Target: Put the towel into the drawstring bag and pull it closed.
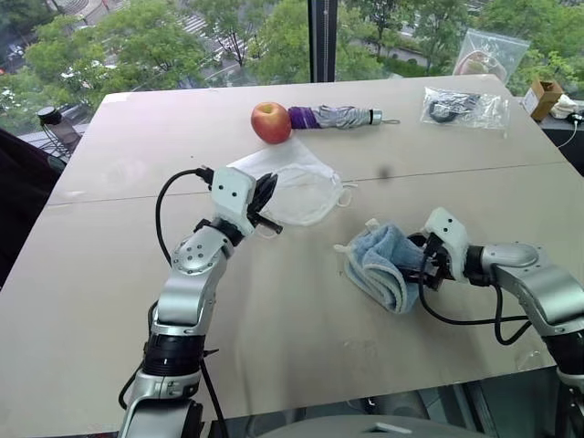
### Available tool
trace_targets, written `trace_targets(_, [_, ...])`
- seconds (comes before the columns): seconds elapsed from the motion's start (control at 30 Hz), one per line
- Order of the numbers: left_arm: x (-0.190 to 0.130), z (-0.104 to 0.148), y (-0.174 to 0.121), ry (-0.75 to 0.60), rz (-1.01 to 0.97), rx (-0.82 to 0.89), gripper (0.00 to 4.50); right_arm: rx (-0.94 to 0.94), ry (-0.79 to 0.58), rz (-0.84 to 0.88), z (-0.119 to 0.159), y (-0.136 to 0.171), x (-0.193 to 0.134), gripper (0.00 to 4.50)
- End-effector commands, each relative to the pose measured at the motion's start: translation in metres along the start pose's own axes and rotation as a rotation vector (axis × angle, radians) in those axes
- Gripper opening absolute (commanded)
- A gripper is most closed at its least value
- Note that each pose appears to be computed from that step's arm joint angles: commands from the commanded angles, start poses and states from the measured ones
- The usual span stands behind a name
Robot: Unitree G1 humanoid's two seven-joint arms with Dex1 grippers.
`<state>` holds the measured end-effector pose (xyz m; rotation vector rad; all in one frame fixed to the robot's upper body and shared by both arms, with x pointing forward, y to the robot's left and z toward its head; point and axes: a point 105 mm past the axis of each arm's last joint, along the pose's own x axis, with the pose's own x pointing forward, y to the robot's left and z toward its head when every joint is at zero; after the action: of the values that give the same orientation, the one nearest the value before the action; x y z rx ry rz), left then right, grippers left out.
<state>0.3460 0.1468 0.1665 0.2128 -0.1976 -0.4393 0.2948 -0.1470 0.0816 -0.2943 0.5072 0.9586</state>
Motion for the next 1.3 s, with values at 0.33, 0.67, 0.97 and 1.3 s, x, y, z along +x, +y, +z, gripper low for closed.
trace_targets(0.33, [0.005,0.018,-0.001,-0.072,-0.004,0.025,0.0,0.16,-0.084,0.195,-0.002,0.031,0.015,0.04])
trace_targets(0.67, [0.009,0.018,-0.007,-0.078,-0.036,-0.007,0.0,0.492,-0.547,0.289,0.091,0.032,0.002,0.04])
trace_targets(0.97, [0.008,0.022,-0.017,-0.092,-0.116,-0.044,0.0,0.662,-0.707,0.378,0.127,0.033,0.008,0.04])
trace_targets(1.3, [0.008,0.037,-0.033,-0.139,-0.186,-0.173,0.0,0.461,-0.429,0.212,0.101,0.043,0.071,0.04])
